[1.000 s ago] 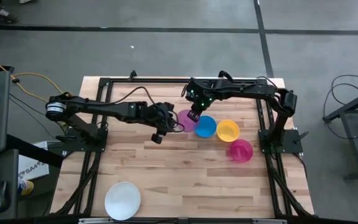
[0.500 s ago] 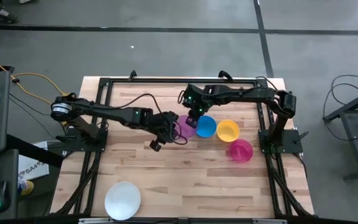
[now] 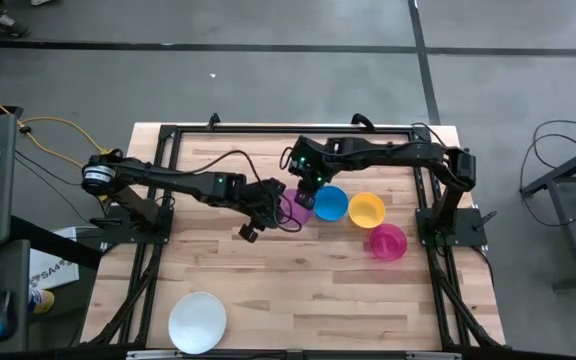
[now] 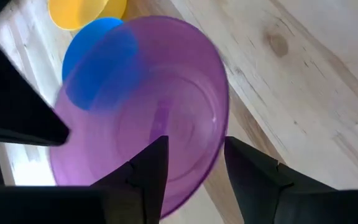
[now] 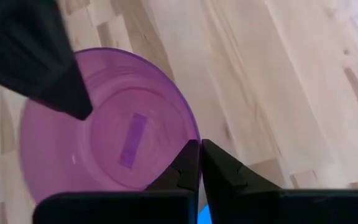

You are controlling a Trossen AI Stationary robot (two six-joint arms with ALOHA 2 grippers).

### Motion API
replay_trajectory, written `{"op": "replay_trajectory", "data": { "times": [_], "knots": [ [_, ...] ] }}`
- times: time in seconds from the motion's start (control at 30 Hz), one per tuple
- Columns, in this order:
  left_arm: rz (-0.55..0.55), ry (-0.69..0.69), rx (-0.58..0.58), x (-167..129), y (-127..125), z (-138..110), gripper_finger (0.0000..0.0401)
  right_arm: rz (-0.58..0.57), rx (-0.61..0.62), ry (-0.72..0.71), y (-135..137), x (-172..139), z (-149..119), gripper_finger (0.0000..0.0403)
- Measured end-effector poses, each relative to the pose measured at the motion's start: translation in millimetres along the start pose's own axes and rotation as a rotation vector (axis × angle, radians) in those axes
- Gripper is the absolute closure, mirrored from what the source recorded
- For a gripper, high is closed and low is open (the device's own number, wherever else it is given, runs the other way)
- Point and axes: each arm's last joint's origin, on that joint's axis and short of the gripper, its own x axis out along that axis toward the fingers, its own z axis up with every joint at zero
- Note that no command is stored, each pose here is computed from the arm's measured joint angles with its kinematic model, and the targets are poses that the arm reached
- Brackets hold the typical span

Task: Nest bowls inside each other
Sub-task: Stack the violet bowl on the white bowl

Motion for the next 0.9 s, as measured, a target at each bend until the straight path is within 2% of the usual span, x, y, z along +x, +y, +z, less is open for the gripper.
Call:
{"op": "replay_trajectory", "data": {
  "times": [0.13,0.47,0.77,0.9],
  "knots": [
    [-0.006,0.01,-0.023,0,-1,-1,0.026,-0.054,-0.014,0.003,4,-7,3,0.0399],
    [-0.006,0.021,-0.021,0,-1,-2,0.0343,-0.08,0.002,0.028,3,-7,0,0.0399],
    [-0.01,-0.002,0.026,-8,-5,12,0.0358,-0.096,0.004,0.032,3,-7,0,0.0399],
    [-0.025,0.007,0.011,-8,-5,10,0.0387,-0.08,0.002,0.018,3,-7,1,0.0399]
  ]
}}
